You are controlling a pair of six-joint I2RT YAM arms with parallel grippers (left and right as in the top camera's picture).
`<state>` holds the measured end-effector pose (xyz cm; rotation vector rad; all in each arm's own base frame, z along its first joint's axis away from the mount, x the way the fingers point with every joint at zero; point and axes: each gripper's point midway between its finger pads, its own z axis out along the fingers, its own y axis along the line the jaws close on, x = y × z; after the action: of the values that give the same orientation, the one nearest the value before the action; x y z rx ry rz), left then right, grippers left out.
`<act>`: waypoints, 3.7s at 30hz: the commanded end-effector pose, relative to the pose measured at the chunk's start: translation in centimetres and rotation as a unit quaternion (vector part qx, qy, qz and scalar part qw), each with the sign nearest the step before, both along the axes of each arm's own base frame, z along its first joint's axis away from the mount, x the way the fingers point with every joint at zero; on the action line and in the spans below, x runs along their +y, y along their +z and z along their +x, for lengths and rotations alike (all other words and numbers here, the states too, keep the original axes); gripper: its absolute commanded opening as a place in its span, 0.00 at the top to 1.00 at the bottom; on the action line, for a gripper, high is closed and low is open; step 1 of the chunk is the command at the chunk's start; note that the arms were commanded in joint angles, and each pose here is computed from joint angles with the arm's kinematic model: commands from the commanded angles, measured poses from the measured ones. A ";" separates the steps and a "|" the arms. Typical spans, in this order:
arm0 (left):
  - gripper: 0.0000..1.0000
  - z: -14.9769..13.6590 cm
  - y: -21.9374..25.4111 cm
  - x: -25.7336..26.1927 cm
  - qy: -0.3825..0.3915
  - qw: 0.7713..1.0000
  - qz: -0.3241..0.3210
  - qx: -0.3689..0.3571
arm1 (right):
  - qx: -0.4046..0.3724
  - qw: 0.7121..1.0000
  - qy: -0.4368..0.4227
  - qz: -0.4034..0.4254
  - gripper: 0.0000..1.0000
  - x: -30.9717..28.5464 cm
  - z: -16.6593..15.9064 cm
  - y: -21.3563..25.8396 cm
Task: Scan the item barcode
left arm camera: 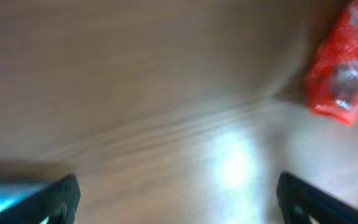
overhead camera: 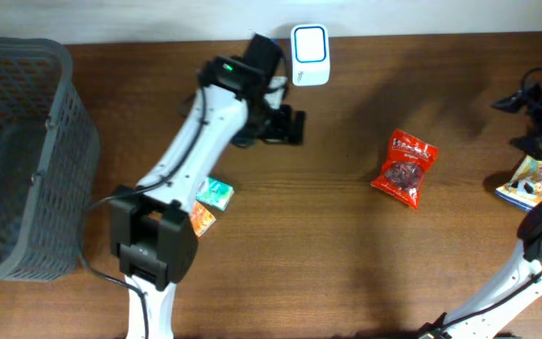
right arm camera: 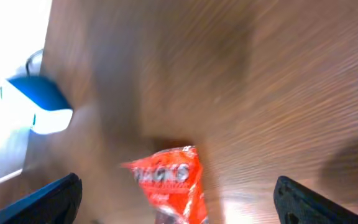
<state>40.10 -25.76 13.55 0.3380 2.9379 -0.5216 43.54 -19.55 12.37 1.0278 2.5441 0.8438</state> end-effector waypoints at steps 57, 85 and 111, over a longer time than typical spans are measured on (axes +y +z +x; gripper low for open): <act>0.85 3.1 1.9 7.4 0.131 0.986 0.052 -0.092 | 0.197 0.882 0.426 -0.037 0.01 36.4 -9.7 -10.1; 0.01 2.1 1.1 9.7 0.127 0.989 0.060 -0.052 | -0.005 0.919 0.235 -0.315 0.01 27.0 -21.1 17.6; 0.01 -1.3 -2.9 0.8 0.024 0.998 0.054 -0.021 | 0.055 0.909 0.241 -0.335 0.01 26.4 -21.3 8.7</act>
<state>39.29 -23.95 13.15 0.2342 2.8789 -0.3533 21.87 7.16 21.31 0.2306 2.8961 -0.0121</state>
